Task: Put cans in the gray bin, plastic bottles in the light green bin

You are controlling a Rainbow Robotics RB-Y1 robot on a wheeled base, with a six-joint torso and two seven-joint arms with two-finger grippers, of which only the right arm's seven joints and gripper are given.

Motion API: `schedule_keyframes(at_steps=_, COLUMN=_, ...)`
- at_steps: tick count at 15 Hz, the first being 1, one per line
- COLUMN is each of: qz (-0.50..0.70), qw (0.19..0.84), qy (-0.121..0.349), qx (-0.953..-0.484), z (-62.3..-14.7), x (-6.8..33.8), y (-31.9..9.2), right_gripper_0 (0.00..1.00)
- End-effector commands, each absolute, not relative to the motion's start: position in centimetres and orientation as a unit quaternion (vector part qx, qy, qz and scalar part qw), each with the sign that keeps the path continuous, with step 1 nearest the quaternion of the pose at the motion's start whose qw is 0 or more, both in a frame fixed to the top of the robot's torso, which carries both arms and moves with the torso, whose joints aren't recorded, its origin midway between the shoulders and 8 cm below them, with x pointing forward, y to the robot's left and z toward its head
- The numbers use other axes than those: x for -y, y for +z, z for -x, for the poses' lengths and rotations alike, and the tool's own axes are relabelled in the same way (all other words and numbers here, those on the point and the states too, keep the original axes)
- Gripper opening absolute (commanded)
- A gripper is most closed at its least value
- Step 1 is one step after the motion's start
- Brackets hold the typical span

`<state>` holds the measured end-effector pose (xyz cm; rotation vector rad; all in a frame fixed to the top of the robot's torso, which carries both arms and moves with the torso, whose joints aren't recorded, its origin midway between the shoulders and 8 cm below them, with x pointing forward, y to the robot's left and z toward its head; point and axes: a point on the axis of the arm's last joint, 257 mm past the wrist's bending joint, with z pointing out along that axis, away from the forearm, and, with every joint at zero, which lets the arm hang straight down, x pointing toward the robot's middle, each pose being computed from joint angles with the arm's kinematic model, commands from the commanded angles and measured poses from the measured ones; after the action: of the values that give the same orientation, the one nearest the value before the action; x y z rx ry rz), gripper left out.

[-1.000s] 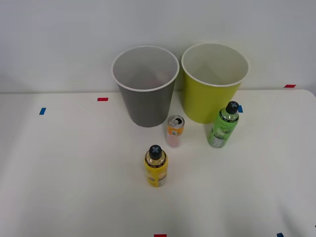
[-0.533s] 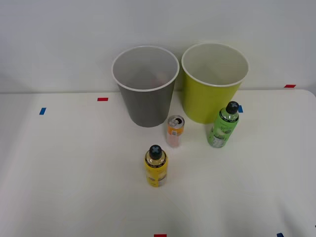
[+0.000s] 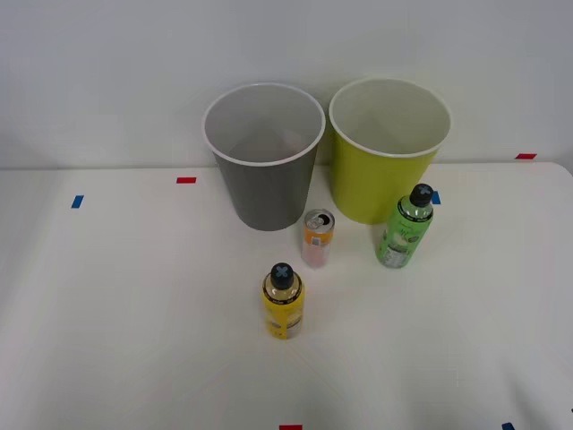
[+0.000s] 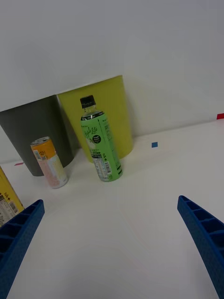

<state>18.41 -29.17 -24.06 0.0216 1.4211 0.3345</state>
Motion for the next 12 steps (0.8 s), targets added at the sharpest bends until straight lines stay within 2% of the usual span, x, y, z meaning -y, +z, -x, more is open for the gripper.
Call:
schedule_keyframes(at_steps=1, qz=-0.010, qw=0.745, qy=0.153, qx=-0.649, z=-18.41, x=29.17, y=-24.06, right_gripper_0=0.99)
schedule_keyframes(at_steps=12, qz=-0.010, qw=0.745, qy=0.153, qx=-0.649, z=-18.41, x=29.17, y=-24.06, right_gripper_0=0.99)
